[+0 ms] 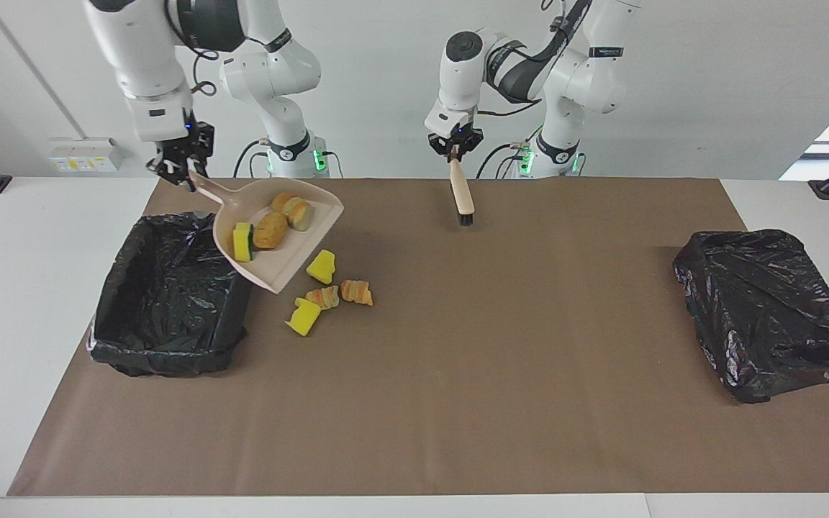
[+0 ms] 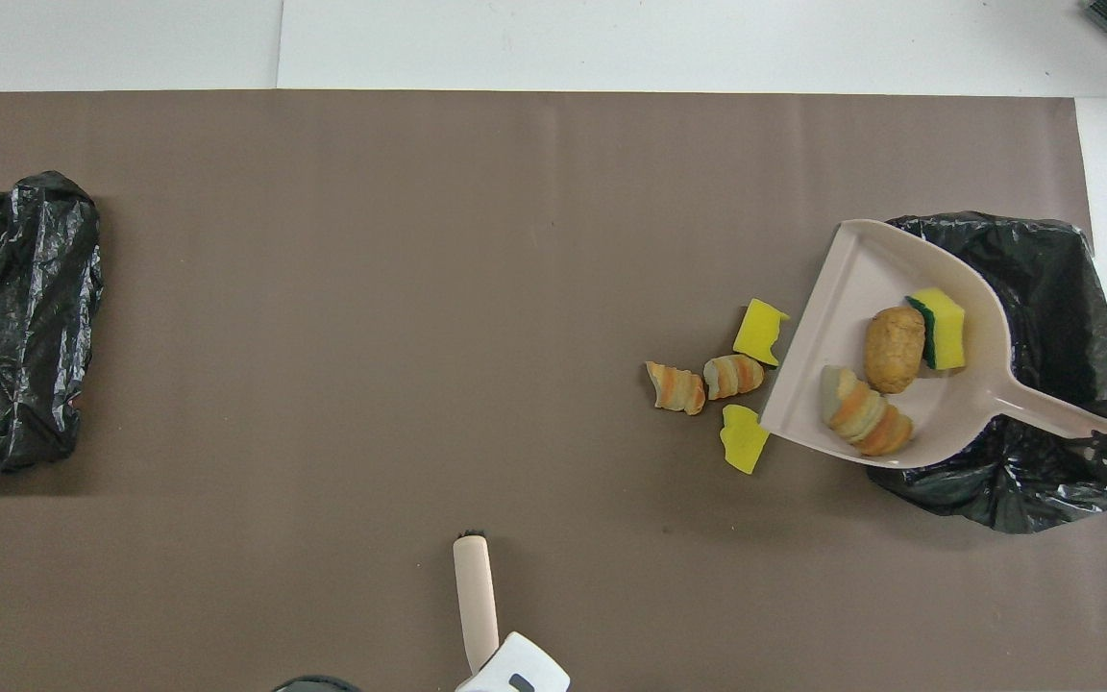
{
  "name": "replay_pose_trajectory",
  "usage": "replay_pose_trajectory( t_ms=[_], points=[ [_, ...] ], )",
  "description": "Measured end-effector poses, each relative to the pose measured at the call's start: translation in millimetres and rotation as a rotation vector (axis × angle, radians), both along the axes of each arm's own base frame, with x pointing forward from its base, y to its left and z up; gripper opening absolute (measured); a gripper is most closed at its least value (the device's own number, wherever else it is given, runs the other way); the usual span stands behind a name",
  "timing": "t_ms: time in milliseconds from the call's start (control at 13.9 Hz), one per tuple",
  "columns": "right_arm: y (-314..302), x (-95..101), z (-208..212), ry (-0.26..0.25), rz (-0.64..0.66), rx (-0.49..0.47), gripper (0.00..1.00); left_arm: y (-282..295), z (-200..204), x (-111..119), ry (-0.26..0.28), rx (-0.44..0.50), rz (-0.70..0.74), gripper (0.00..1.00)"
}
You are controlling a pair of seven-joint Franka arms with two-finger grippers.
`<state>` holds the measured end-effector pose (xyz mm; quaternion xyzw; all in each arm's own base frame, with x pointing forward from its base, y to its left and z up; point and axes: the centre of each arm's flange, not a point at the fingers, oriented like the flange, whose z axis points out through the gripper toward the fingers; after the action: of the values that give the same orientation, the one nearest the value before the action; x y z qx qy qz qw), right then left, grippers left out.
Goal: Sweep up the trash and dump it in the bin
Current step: 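Carry the loaded dustpan over the bin with the right gripper, then tilt the dustpan with the right gripper to dump debris into the bin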
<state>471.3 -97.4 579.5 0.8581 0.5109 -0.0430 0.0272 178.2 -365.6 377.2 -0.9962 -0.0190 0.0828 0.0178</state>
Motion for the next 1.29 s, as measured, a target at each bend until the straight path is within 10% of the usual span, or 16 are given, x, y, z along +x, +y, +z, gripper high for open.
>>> replay_pose_trajectory(
  t_ms=[575,1295],
  points=[
    [-202,15.5,-32,-0.003,0.136,-0.21,0.33,-9,-19,2,-0.004,-0.013,-0.031,0.26],
    [-167,59.9,-25,0.097,0.388,-0.547,0.33,-8,-27,3,0.008,-0.002,-0.057,0.31]
  ],
)
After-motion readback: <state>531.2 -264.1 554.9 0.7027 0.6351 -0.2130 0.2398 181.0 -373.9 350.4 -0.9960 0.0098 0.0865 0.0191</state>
